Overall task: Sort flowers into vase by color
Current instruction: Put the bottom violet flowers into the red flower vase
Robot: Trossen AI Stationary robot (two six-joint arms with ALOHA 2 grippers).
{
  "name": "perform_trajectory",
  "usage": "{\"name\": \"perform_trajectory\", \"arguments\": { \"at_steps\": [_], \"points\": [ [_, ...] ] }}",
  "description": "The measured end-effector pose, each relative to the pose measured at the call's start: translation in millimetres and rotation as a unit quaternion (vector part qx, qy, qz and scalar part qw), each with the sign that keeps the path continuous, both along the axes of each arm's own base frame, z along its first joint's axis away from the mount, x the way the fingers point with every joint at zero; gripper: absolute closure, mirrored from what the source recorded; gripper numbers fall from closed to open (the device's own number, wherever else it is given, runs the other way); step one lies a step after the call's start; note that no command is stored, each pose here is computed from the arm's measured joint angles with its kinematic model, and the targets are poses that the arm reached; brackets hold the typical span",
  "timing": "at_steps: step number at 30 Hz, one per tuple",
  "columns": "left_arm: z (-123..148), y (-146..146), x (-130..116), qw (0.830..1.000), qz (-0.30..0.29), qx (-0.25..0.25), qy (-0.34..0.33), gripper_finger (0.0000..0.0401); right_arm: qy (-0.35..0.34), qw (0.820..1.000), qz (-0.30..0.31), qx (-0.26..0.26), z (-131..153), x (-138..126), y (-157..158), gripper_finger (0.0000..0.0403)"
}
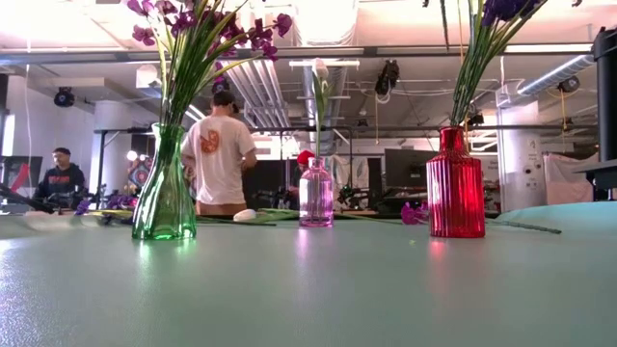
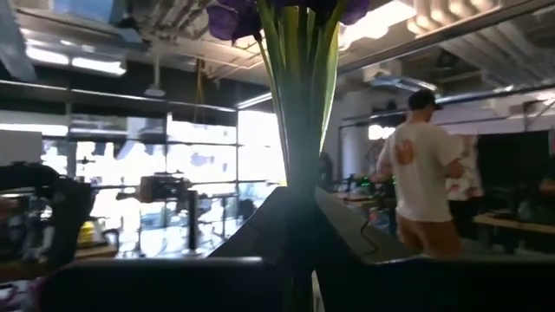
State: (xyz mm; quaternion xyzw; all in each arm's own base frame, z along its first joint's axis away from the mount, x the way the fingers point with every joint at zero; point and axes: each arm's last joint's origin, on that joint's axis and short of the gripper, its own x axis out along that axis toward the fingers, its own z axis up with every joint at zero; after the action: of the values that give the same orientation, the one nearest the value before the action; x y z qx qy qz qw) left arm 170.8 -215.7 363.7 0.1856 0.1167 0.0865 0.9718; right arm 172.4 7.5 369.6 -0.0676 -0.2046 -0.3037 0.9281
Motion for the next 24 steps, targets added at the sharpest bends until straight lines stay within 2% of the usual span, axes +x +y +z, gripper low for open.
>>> {"name": "perform_trajectory", "arguments": {
  "at_steps": [7,16,24],
  "points": [
    [0,0,0,1.000,-0.001,0.008,0.002,0.0232,-0.011,0.999,0.013,0.038,-12,-16,-13,0.0383],
    [0,0,0,1.000,-0.002,0.009,0.002,0.0232,-0.054,0.997,0.038,0.044,-42,-21,-28,0.0385],
    [0,0,0,1.000,-0.002,0.010,0.002,0.0232,-0.067,0.994,0.042,0.080,-56,-23,-40,0.0386]
  ]
}}
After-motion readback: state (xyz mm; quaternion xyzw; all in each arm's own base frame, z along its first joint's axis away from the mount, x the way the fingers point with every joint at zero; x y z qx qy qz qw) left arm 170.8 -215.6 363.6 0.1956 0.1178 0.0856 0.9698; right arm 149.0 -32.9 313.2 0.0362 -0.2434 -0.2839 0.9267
